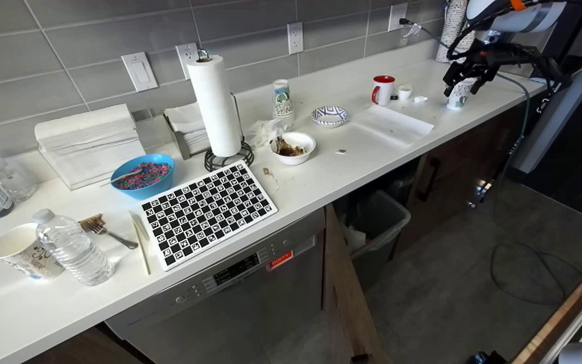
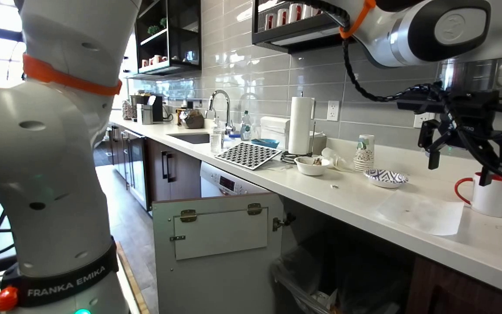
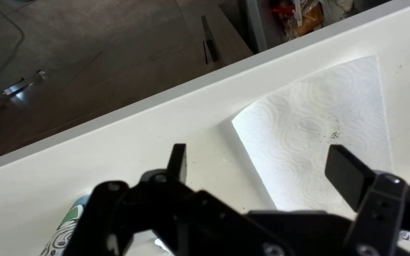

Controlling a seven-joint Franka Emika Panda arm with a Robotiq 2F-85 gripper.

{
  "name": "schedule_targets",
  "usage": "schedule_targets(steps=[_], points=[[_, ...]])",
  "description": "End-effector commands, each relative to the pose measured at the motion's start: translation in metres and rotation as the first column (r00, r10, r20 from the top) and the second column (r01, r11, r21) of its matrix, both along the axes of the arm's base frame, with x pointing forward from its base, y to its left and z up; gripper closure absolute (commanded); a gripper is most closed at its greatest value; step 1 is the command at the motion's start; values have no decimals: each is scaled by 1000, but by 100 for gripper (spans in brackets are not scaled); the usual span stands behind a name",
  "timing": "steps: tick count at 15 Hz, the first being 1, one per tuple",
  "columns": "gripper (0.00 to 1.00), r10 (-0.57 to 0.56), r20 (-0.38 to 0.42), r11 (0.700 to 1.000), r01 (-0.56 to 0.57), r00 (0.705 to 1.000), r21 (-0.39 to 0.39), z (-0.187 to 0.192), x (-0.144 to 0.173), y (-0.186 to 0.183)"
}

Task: Put the paper inside the rubbish bin

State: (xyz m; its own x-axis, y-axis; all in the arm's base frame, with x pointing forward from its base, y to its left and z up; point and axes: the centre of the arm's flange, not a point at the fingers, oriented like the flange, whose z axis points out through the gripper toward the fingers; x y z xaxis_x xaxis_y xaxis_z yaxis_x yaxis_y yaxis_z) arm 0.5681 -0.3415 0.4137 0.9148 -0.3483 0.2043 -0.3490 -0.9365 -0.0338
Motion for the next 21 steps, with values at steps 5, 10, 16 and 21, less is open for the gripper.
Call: schedule_targets(steps=[5,10,16,21], points=[[0,-275,49,961,275,960,11,-21,50,-11],[0,-375,38,927,375,926,22,-44,79,-22],[0,-385,37,923,384,922,28,-70,98,-11],[0,-371,8,928,370,929,47,-104,97,0]])
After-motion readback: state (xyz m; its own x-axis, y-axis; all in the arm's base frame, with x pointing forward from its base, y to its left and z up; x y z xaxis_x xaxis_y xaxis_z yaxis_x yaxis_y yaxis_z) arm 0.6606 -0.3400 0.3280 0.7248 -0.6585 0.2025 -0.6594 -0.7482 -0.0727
